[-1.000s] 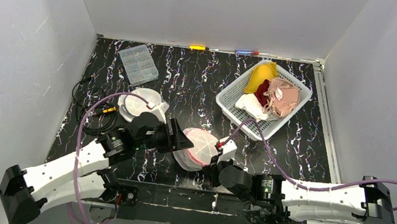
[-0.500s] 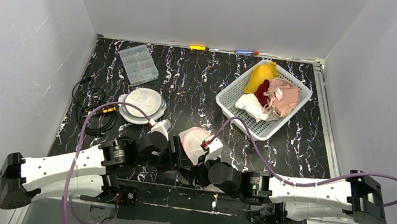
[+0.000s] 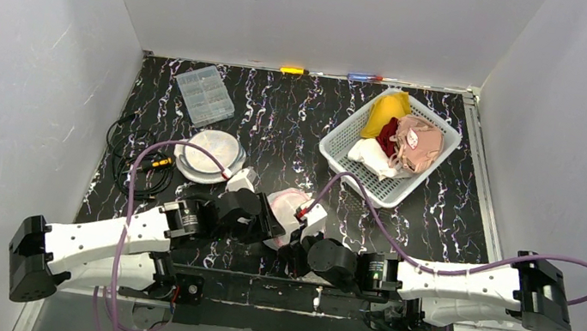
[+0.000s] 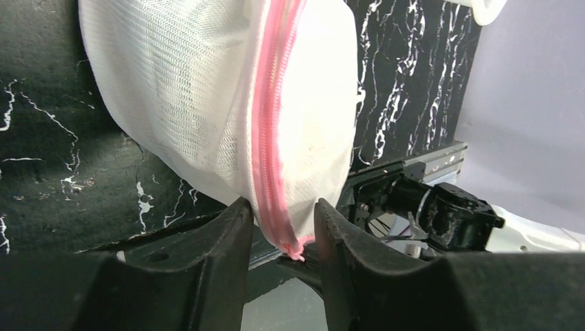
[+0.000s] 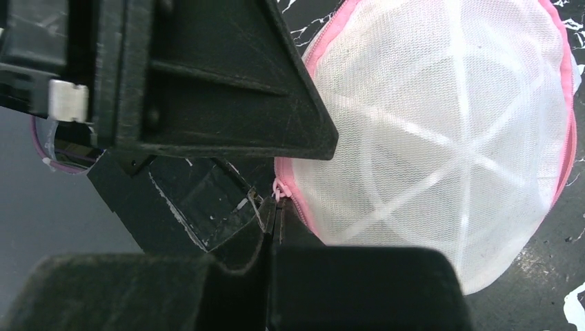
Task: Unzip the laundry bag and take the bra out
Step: Unzip the laundry bag at the center of the board.
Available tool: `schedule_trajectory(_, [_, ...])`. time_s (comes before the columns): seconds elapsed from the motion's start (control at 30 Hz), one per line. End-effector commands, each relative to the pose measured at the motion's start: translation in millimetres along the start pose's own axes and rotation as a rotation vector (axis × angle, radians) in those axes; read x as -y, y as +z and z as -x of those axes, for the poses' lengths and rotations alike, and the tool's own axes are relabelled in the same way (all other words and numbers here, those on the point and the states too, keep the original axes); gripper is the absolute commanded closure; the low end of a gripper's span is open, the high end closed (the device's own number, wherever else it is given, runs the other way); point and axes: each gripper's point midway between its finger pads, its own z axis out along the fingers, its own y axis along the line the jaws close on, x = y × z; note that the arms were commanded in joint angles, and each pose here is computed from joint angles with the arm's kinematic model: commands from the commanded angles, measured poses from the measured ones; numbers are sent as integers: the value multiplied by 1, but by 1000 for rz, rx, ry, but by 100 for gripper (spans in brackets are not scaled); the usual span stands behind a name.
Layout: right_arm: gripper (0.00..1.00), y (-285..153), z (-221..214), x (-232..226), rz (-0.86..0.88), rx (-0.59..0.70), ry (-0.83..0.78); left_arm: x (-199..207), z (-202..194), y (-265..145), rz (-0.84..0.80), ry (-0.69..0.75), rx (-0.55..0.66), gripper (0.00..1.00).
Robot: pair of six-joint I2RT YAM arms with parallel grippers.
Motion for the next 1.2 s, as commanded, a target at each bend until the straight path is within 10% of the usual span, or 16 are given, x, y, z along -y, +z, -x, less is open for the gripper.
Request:
schedule_trajectory(0.0, [99, -8, 27, -15, 51, 73, 37, -5, 9, 2, 47, 14, 53, 70])
schedule_trajectory(0.2, [99, -15, 26, -9, 35, 69, 42, -19, 17, 2, 96, 24, 98, 100])
schedule_trajectory(1.17, [99, -34, -7, 87, -324, 102, 64, -43, 48, 3, 80, 17, 88, 100])
